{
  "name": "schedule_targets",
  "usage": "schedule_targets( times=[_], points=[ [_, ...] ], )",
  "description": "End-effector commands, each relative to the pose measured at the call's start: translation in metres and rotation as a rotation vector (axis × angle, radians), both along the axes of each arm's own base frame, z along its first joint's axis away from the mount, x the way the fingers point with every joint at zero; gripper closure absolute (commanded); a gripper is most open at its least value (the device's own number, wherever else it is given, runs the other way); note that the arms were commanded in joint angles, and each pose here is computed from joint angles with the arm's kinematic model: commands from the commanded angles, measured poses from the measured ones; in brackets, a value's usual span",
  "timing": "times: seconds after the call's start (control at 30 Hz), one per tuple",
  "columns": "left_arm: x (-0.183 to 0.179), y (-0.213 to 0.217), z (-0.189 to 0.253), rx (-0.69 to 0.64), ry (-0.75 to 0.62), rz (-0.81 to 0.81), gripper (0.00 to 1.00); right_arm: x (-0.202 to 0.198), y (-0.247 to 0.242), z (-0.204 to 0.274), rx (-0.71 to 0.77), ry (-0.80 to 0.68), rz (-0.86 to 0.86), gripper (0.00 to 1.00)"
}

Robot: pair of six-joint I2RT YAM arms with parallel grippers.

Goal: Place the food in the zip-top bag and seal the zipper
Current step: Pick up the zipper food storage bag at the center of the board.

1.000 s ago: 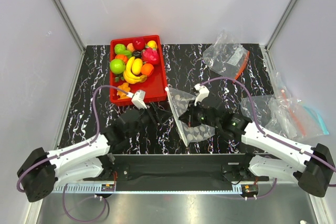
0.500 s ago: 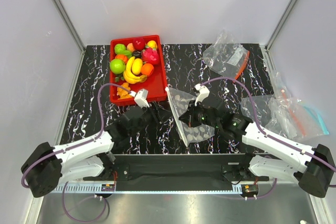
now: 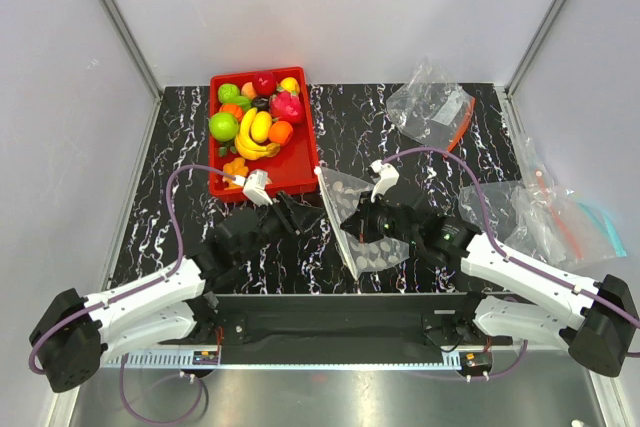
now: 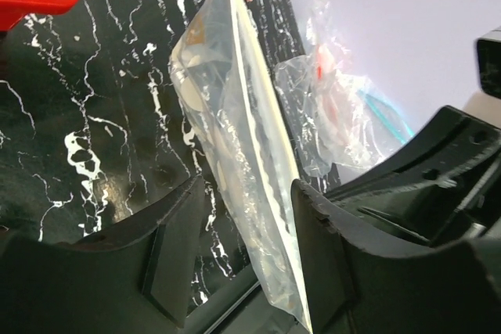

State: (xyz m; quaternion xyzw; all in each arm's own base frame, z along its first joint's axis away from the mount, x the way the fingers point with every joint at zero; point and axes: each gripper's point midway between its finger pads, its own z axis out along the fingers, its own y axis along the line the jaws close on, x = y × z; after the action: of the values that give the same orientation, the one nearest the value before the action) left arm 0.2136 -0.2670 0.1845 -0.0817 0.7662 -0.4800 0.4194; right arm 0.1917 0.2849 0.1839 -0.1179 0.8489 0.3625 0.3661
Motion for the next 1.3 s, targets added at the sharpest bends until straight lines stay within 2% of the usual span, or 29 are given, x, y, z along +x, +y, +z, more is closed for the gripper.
schedule_targets(
  times=[0.0, 0.37, 0.6, 0.67, 0.7, 0.87, 0.97, 1.03, 1.07, 1.13, 1.27],
  points=[
    [0.009, -0.007, 0.026, -0.062, -0.043, 0.012, 0.48, 0.0, 0.008, 0.017, 0.047, -0.041, 0.022, 1.0],
    [0.014, -0.021, 0.03, -0.086, -0.048, -0.016, 0.49, -0.003, 0.005, 0.019, 0.045, -0.039, 0.026, 1.0],
    [0.018, -0.033, 0.02, -0.054, -0.027, -0.046, 0.52, -0.003, 0.008, 0.019, 0.047, -0.039, 0.035, 1.0],
    [0.02, -0.038, 0.016, -0.037, -0.026, -0.063, 0.58, -0.003, 0.009, 0.019, 0.055, -0.039, 0.036, 1.0],
    [0.02, -0.041, 0.015, -0.031, -0.027, -0.074, 0.68, -0.003, 0.009, 0.02, 0.059, -0.041, 0.036, 1.0],
    [0.025, -0.049, 0.0, 0.018, -0.032, -0.098, 1.0, -0.004, 0.008, 0.017, 0.055, -0.04, 0.038, 1.0],
    [0.025, -0.048, -0.001, 0.042, -0.053, -0.104, 1.0, -0.004, 0.002, 0.008, 0.007, -0.025, 0.027, 0.99],
    [0.024, -0.046, -0.003, 0.071, -0.061, -0.109, 1.0, -0.002, -0.002, 0.008, -0.02, -0.024, 0.012, 0.78],
    [0.024, -0.044, -0.003, 0.088, -0.075, -0.114, 1.0, 0.0, -0.008, 0.003, -0.056, -0.025, -0.009, 0.72],
    [0.021, -0.041, -0.007, 0.102, -0.08, -0.118, 1.0, 0.002, -0.009, 0.003, -0.07, -0.027, -0.015, 0.61],
    [0.018, -0.037, -0.003, 0.107, -0.104, -0.121, 1.0, 0.003, -0.006, -0.005, -0.136, -0.02, -0.011, 0.5]
  ],
)
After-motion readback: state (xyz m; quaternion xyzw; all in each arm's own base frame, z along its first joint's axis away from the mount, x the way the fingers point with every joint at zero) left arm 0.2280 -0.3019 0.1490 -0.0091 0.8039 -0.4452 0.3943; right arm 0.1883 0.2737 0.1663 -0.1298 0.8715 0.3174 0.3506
